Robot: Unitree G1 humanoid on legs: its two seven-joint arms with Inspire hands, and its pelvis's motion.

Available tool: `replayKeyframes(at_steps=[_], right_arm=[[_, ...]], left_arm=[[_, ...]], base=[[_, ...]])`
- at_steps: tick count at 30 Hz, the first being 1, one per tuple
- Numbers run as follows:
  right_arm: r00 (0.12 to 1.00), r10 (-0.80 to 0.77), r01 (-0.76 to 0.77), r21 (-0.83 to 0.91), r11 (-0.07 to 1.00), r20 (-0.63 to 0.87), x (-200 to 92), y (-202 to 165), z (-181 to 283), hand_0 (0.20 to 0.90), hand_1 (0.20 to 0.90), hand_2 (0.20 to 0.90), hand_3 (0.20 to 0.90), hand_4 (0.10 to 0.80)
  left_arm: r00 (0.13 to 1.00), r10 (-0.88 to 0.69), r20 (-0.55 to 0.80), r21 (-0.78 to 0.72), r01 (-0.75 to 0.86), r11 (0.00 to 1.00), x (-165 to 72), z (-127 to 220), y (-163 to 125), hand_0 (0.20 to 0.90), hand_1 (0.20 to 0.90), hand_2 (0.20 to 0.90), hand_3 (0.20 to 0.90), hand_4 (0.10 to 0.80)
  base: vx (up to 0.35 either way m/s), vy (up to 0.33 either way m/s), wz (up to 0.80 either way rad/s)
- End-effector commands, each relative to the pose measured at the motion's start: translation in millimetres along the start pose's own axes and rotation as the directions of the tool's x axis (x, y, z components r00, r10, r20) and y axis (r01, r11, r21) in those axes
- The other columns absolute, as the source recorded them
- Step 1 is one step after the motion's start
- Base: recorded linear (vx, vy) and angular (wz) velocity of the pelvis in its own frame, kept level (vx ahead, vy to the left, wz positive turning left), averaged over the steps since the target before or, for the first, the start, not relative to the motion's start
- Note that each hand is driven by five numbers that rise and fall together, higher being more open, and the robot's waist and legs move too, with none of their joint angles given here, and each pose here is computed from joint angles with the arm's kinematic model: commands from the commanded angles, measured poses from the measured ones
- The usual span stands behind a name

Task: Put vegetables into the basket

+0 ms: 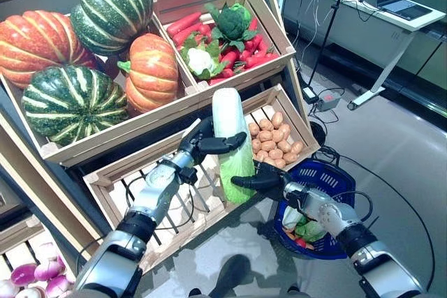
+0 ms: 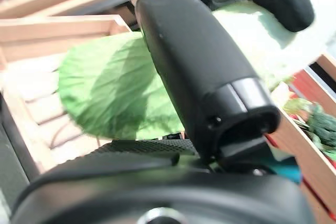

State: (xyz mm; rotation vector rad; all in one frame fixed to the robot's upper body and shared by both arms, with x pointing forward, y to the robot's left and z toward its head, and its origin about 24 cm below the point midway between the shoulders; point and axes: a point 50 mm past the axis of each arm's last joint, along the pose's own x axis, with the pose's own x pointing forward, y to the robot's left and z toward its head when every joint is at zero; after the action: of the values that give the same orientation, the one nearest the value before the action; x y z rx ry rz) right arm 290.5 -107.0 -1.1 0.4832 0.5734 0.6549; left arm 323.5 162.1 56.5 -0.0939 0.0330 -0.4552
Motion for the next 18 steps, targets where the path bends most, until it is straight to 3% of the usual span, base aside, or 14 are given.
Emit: replayKeyframes(at_steps=[1,15,16,18], right_arm=[[0.954,0.258,-0.270,0.064,0.961,0.153,19.0,48.2,20.8,0.900,0.900,0.900,0.900,0.800],[0.918,0.351,-0.373,0.100,0.923,0.184,35.2,79.3,28.3,0.900,0.900,0.900,0.900,0.800],[0.905,0.354,-0.385,0.105,0.917,0.235,36.3,84.7,36.5,0.300,0.300,0.300,0.300,0.400],[0.900,0.356,-0.390,0.099,0.916,0.253,36.3,86.9,39.7,0.300,0.300,0.300,0.300,0.400]], left_arm=[[0.976,-0.108,0.188,-0.024,0.115,0.993,22.3,39.3,-22.4,0.300,0.300,0.300,0.300,0.400],[0.945,-0.284,0.162,-0.105,0.303,0.947,31.3,27.2,-62.6,0.300,0.300,0.300,0.300,0.400],[0.937,-0.316,0.147,-0.108,0.333,0.937,32.1,26.0,-71.1,0.300,0.300,0.300,0.300,0.400],[0.934,-0.330,0.138,-0.106,0.345,0.932,31.6,24.2,-73.6,0.300,0.300,0.300,0.300,0.400]], base=[[0.008,0.002,0.07],[0.004,0.000,0.01],[0.000,0.000,0.00],[0.000,0.000,0.00]])
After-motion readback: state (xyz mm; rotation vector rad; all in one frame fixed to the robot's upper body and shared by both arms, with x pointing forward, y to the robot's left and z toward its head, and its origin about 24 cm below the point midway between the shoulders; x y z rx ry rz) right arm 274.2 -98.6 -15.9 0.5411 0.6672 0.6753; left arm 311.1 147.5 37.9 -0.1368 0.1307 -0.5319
